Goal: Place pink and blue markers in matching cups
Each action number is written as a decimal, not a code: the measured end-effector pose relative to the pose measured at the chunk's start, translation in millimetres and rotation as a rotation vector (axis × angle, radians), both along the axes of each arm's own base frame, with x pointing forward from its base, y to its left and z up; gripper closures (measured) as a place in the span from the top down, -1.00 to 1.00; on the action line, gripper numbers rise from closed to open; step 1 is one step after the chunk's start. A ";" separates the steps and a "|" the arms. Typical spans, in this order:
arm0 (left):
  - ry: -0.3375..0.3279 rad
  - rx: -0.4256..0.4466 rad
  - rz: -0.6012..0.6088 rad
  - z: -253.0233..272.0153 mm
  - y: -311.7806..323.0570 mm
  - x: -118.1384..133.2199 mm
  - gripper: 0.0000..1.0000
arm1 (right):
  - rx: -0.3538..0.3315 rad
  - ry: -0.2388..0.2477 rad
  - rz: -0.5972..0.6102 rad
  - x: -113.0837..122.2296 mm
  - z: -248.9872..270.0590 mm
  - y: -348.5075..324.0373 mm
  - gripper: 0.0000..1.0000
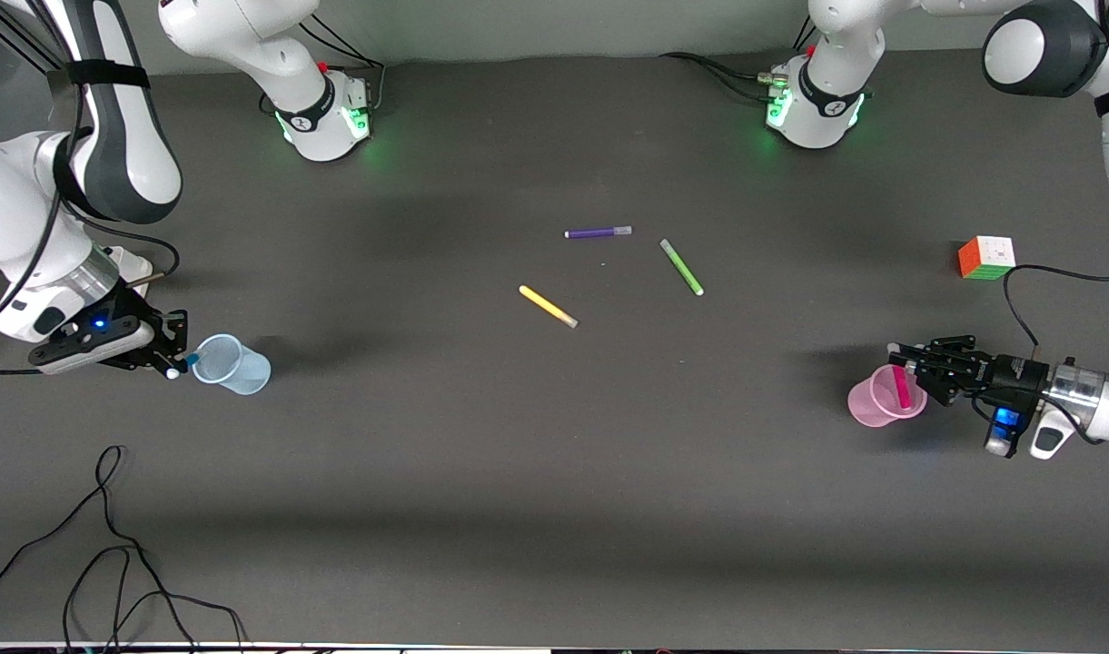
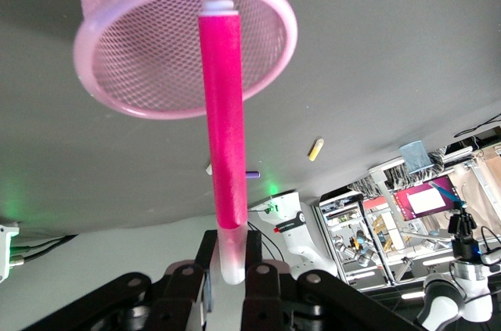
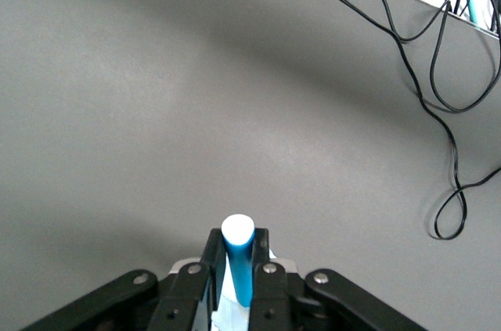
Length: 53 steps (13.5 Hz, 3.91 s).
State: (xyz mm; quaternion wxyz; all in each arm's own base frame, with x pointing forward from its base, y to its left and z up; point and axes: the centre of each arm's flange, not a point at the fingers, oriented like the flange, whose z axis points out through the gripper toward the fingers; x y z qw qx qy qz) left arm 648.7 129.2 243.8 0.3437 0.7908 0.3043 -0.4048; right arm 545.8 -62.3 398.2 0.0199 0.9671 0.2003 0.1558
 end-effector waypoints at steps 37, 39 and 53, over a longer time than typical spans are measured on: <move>-0.862 0.831 -0.677 355.6 -165.4 -120.1 0.98 | 0.045 0.015 -0.068 -0.2 -5.7 -5.3 1.00; -0.869 0.831 -0.678 355.7 -165.5 -119.2 0.98 | 0.085 0.064 -0.081 12.2 30.8 5.4 1.00; -0.860 0.817 -0.703 353.8 -168.9 -121.2 0.98 | 0.113 0.234 -0.313 -50.2 231.1 77.6 1.00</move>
